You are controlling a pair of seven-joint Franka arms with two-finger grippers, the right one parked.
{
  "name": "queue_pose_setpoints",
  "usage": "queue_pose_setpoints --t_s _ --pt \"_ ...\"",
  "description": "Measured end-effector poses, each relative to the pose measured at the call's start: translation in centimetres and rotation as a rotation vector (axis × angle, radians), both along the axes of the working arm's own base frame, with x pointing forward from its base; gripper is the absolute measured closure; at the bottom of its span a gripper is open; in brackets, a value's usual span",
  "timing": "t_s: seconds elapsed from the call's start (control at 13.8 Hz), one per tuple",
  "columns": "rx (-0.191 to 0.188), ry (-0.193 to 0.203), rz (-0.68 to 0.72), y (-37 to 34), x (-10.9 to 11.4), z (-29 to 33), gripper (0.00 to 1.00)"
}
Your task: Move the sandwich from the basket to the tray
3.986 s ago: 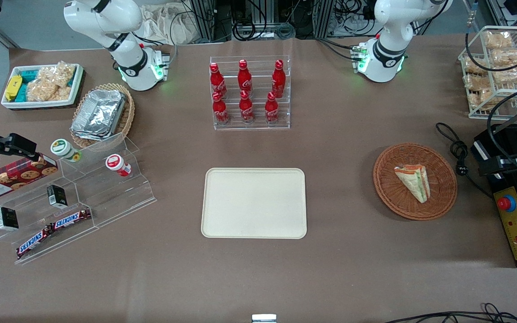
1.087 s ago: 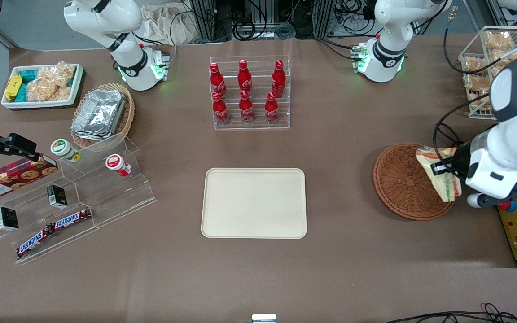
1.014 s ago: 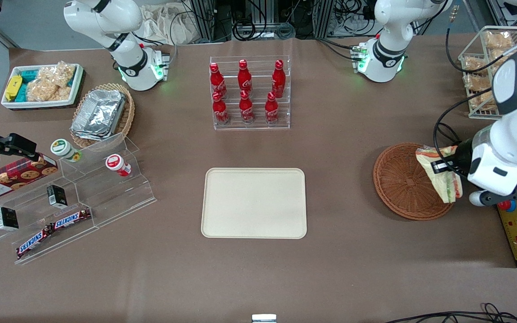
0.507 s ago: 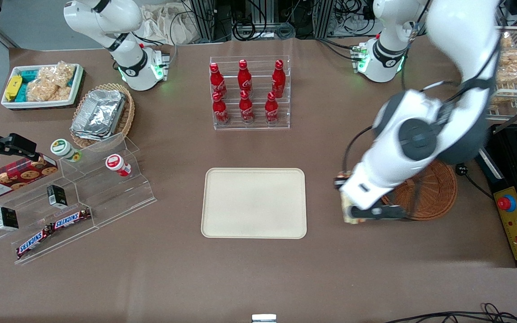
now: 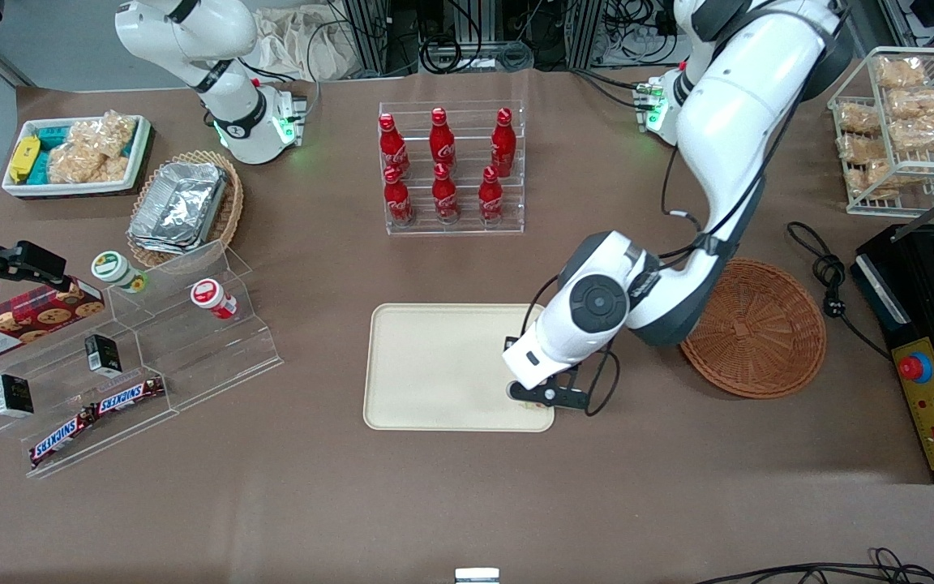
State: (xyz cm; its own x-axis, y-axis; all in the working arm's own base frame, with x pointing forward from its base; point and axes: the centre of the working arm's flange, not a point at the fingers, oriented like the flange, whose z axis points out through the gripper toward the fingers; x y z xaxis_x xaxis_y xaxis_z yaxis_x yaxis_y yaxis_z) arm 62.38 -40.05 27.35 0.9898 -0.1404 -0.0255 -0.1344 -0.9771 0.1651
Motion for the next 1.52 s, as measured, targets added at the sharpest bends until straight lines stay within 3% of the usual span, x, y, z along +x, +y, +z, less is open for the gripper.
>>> queue_pose_setpoints --t_s 0.29,0.51,0.87,1.16,1.3,1.52 --pt "0.011 0.017 0.031 -0.4 -0.3 -4.0 0.78" --pt "0.013 0.020 0.099 -0.4 0.1 -3.1 0.50" --pt "0.070 0.034 0.137 1.2 1.3 4.1 0.02" --pt "0.112 -0.015 0.231 9.5 3.4 17.0 0.00" --pt "0.142 -0.035 0.247 15.4 3.3 22.9 0.00" --pt "0.188 -0.034 0.198 24.5 2.6 28.7 0.00"
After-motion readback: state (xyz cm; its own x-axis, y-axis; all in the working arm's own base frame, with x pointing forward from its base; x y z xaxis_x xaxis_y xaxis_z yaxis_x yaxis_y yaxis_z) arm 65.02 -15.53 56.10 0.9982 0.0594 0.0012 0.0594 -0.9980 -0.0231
